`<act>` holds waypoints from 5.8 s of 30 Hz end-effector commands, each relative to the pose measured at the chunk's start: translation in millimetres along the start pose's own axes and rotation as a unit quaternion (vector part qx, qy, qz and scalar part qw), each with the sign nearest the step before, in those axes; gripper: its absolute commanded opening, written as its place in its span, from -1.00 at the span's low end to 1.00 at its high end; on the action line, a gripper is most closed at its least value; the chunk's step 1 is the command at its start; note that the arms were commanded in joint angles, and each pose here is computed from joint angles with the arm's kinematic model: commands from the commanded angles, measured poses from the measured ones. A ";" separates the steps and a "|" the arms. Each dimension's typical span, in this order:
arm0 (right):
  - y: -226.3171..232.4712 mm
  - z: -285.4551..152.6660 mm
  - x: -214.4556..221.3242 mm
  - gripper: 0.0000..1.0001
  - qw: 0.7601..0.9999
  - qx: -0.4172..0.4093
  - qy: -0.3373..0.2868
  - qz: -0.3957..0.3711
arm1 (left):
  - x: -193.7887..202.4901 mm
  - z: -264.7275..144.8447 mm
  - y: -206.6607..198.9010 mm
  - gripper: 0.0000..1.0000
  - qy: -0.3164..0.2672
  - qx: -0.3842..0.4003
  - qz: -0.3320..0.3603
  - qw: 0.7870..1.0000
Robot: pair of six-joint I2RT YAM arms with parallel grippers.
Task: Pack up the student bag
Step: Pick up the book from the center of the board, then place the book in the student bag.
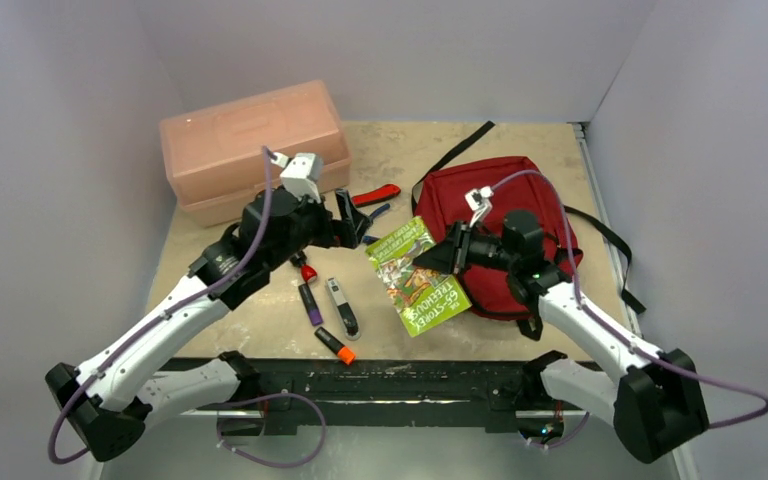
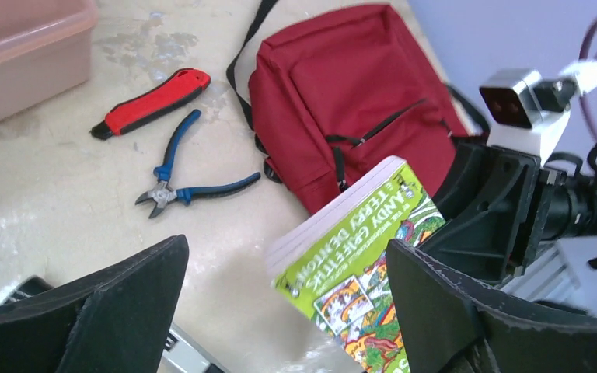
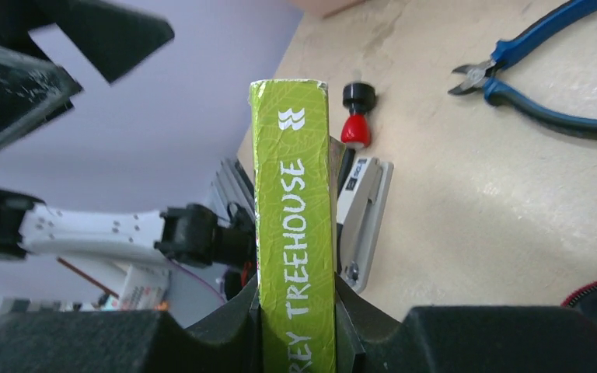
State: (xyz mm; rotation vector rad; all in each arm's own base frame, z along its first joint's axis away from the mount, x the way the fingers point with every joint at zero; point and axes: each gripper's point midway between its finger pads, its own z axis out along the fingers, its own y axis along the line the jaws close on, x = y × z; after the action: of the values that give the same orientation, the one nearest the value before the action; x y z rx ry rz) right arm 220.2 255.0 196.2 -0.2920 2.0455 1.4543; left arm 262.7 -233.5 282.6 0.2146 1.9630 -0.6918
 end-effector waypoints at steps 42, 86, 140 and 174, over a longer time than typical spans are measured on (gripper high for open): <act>95.9 -68.5 -49.5 0.95 0.952 -0.151 -0.203 0.175 | -98.1 -36.9 -71.9 -1.00 -0.262 0.384 -0.426 0.776; 66.1 -342.4 -58.7 -1.00 0.762 0.438 -0.476 0.008 | 139.5 54.9 -174.3 0.30 -0.038 0.265 0.348 0.899; -26.2 -195.0 2.8 -1.00 0.855 0.374 -0.316 0.175 | 24.5 148.1 -221.6 -1.00 0.079 0.328 -0.022 0.941; -111.4 -146.1 -79.5 -1.00 0.811 0.159 -0.503 0.253 | 23.0 128.0 -233.7 -1.00 0.098 0.372 0.011 0.923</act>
State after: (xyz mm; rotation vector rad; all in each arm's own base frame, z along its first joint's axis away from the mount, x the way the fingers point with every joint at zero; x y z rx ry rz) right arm 260.6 66.0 129.7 1.2168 1.6365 0.8594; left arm 255.3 -500.0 260.1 0.7406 1.9182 -1.3835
